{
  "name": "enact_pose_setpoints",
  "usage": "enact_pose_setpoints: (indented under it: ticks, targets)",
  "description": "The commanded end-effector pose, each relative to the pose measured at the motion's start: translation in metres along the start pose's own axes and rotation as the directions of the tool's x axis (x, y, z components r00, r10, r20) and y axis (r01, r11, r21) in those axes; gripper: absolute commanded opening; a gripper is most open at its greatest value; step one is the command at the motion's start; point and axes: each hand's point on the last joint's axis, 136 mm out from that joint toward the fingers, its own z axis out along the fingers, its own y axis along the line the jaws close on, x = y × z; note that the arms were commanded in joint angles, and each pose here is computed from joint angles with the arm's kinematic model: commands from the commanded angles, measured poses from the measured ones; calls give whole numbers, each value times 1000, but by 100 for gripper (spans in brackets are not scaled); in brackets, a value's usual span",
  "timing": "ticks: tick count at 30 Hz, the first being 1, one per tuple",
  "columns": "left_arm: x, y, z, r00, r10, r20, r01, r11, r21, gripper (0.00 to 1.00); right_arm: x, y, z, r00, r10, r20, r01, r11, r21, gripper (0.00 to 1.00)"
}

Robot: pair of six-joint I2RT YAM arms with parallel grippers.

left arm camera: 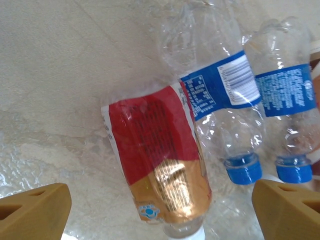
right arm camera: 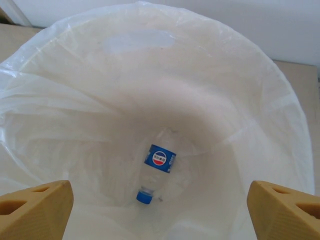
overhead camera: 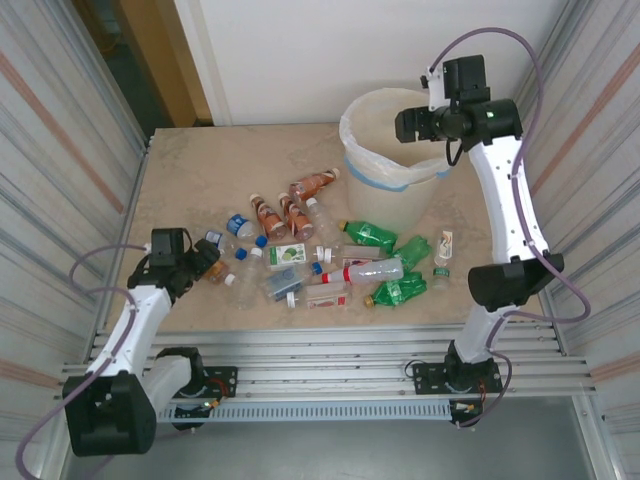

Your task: Put the plastic bottles in the bin

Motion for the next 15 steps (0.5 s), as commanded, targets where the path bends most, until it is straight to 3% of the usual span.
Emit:
enact_pose_setpoints:
  ticks: [1, 8, 15]
  targets:
    - [-5, -1, 10, 1000, -29, 1, 29, 1000, 2, 92, -13, -5, -29, 994, 27, 102, -29, 999, 20, 91]
    - [-7, 0, 31, 999, -40, -34, 39, 999, -27, 89, -11, -1, -61, 979, 51, 197, -51, 999, -2, 100]
    - [-5, 5, 49, 996, -59, -63, 55, 997, -58, 86, -3, 8, -80, 973, 53, 226, -47, 998, -31, 98]
